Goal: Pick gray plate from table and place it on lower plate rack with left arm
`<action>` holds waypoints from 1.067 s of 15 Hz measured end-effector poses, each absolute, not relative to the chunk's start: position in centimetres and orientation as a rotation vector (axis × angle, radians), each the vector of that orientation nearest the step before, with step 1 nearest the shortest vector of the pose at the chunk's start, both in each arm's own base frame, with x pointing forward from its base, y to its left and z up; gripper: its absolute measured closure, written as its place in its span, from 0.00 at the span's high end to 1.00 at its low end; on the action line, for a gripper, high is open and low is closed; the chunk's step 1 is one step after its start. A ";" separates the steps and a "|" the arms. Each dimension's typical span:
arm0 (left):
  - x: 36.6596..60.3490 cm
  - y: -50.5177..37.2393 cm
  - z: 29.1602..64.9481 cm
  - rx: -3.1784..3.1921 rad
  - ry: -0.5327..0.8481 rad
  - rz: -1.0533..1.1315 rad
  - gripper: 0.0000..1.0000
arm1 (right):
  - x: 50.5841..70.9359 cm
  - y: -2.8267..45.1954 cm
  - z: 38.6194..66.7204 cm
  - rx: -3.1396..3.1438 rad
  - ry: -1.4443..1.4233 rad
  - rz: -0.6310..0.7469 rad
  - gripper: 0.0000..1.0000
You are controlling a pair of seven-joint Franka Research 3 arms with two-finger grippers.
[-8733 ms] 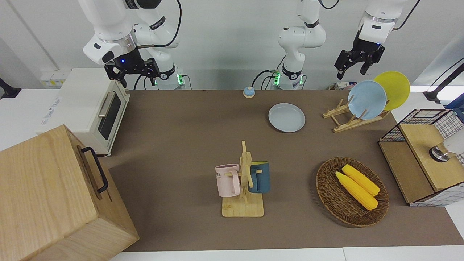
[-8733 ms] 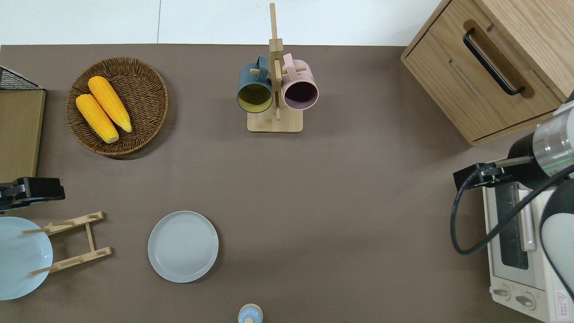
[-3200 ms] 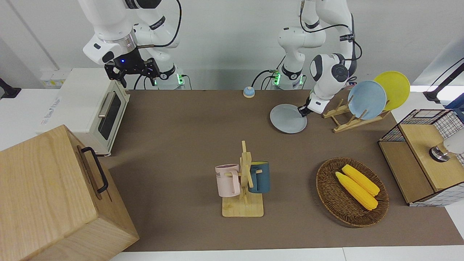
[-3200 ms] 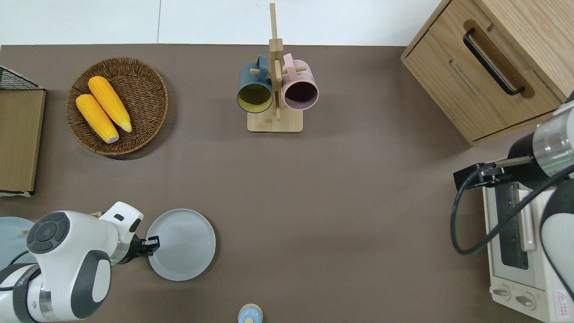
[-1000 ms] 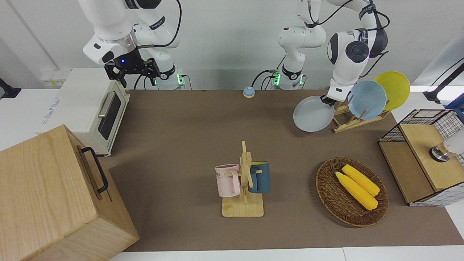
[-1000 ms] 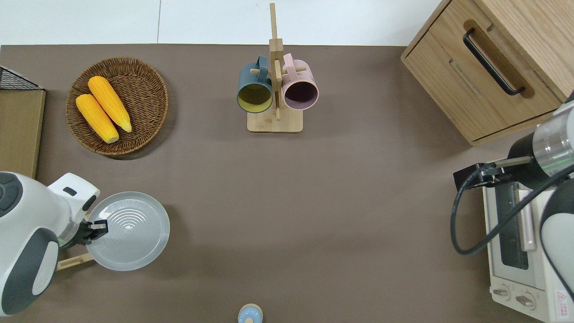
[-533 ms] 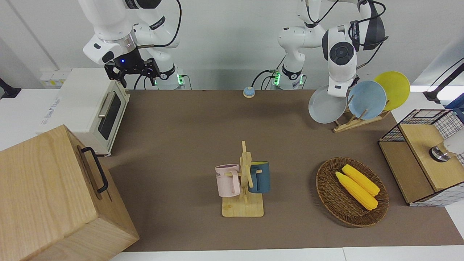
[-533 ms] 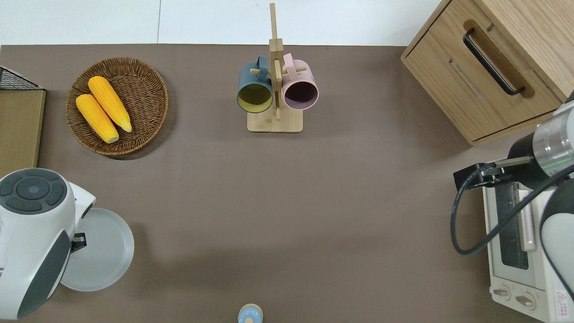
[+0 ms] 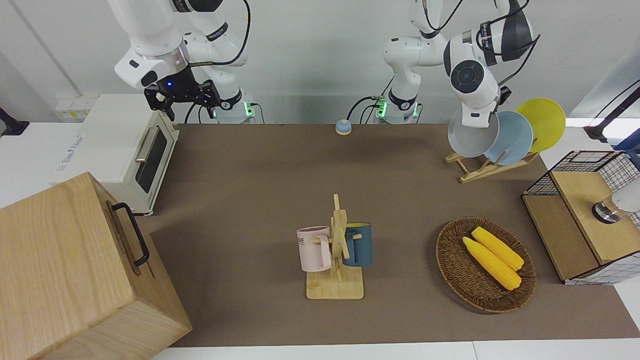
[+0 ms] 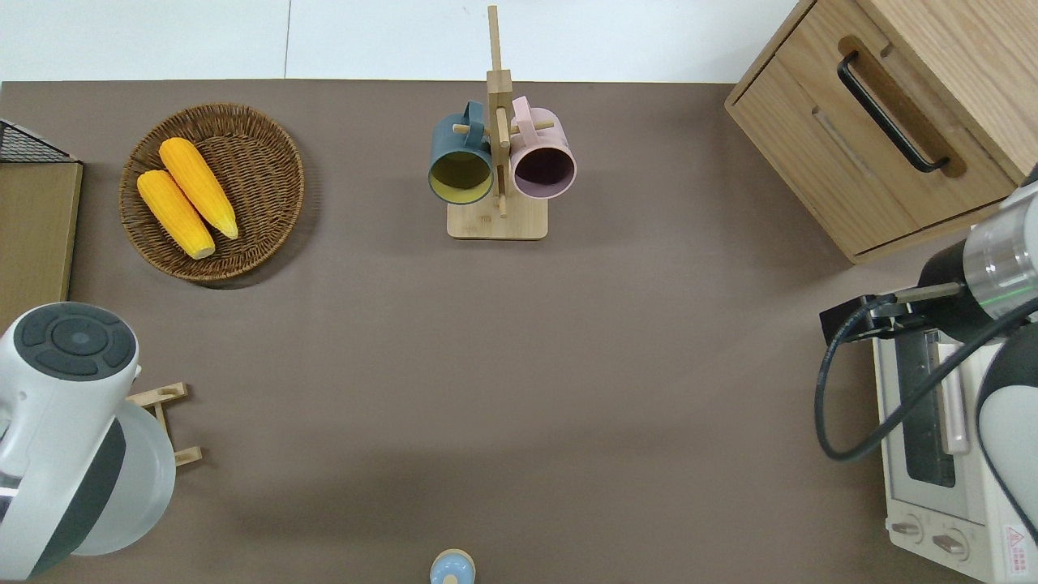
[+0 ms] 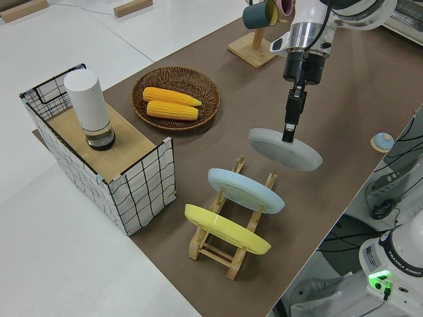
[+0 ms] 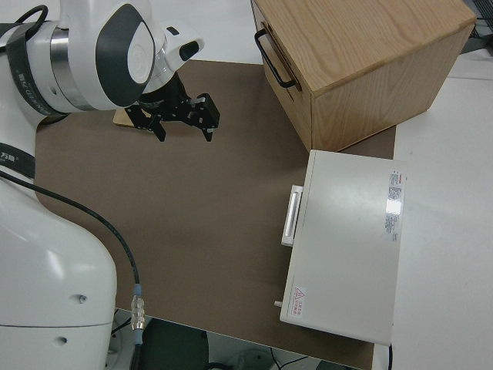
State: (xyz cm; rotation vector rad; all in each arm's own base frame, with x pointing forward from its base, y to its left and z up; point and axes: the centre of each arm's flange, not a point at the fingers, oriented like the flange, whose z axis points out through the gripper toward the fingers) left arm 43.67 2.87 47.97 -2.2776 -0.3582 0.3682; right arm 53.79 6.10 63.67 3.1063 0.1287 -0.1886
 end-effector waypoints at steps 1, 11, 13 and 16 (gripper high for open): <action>43.6 2.9 48.0 -2.268 -0.371 0.366 0.04 | 53.8 6.1 63.7 3.106 0.129 -0.189 0.99; 46.5 3.1 46.9 -2.184 -0.469 0.390 0.04 | 53.8 6.1 63.7 3.106 0.129 -0.189 0.99; 47.2 3.2 46.9 -2.167 -0.468 0.389 0.04 | 53.8 6.1 63.7 3.106 0.129 -0.189 0.99; 47.9 3.3 46.1 -2.149 -0.459 0.397 0.04 | 53.8 6.1 63.7 3.106 0.129 -0.189 0.99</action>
